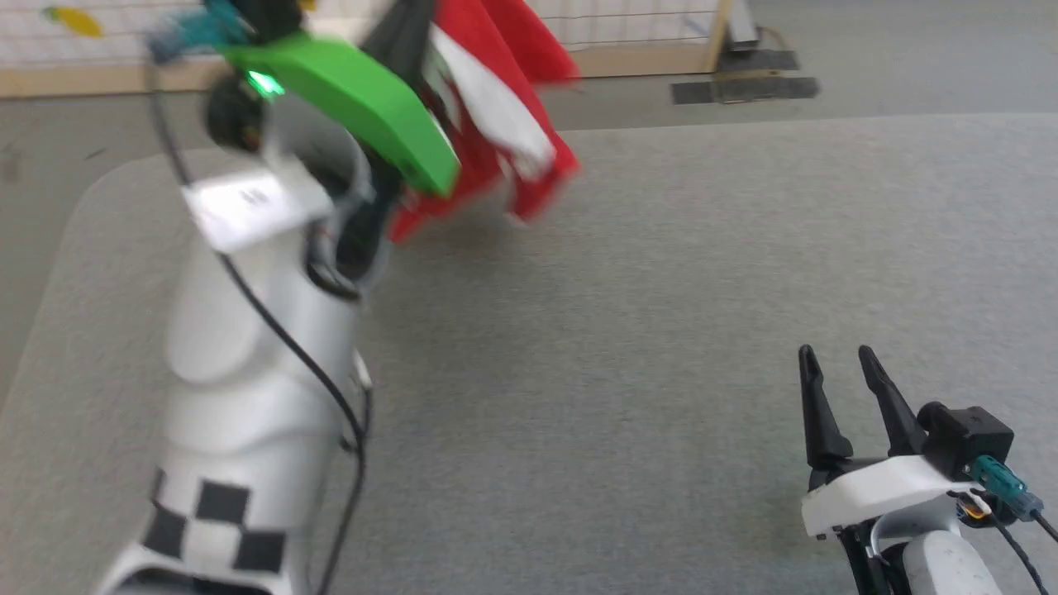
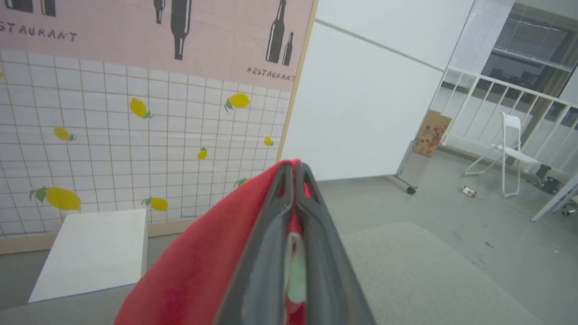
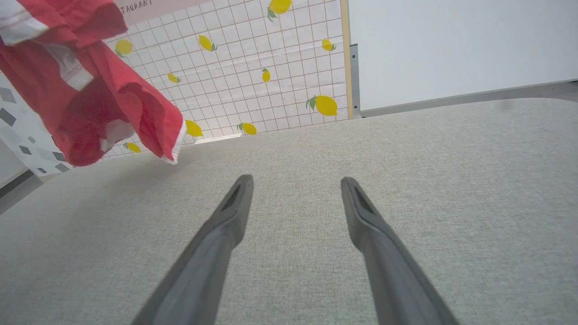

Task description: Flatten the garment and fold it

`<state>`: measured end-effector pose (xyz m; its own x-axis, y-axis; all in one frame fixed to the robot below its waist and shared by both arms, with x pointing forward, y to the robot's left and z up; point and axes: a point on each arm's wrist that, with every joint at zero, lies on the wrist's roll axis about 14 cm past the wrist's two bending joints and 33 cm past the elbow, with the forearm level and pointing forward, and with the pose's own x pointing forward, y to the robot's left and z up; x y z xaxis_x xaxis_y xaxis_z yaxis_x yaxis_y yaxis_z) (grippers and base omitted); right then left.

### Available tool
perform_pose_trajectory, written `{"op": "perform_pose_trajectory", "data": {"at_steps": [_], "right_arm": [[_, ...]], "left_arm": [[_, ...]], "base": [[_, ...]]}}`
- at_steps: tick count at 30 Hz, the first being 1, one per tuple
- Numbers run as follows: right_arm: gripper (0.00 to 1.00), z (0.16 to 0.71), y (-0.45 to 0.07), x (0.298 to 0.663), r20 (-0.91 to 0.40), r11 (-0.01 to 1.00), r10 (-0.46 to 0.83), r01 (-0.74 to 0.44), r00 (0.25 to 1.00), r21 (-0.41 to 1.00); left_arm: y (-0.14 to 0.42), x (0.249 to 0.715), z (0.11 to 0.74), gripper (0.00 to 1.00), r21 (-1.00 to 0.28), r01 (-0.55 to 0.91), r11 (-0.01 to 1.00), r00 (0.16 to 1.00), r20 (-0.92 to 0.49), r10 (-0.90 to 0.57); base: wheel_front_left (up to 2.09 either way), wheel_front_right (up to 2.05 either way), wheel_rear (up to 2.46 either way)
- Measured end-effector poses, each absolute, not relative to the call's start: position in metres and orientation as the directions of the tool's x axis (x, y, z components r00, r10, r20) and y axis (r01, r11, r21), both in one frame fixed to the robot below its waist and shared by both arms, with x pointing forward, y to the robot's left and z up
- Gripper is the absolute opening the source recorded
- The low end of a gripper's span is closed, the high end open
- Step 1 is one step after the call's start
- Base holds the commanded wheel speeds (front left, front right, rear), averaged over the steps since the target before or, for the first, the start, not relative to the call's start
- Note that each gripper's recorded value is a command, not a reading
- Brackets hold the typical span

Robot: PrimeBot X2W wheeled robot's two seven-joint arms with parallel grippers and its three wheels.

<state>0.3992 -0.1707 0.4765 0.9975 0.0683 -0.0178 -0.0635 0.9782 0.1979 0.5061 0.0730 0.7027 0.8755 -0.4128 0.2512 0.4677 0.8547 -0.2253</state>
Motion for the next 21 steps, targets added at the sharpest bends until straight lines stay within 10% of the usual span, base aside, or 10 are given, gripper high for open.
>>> {"op": "perform_pose_trajectory", "data": {"at_steps": [13,15,16,21], "right_arm": [[1.00,0.472,-0.208,0.373,-0.037,0.981,-0.043,0.049,0.998,0.189],[1.00,0.471,-0.208,0.373,-0.039,0.979,-0.044,0.051,0.998,0.196],[1.00,0.471,-0.207,0.373,-0.039,0.979,-0.041,0.048,0.998,0.198],[1.00,0.470,-0.199,0.377,-0.040,0.978,-0.017,0.025,0.999,0.205]], "left_arm": [[-0.048,0.392,0.452,0.00,-0.480,0.529,0.700,0.566,-0.415,-0.712],[-0.049,0.368,0.422,0.35,-0.503,0.496,0.707,0.497,-0.504,-0.707],[-0.050,0.358,0.414,1.00,-0.538,0.464,0.704,0.472,-0.522,-0.710],[-0.051,0.366,0.435,1.00,-0.634,0.392,0.667,0.539,-0.429,-0.725]], "base": [[0.00,0.00,0.00],[0.00,0.00,0.00],[0.00,0.00,0.00],[0.00,0.00,0.00]]}}
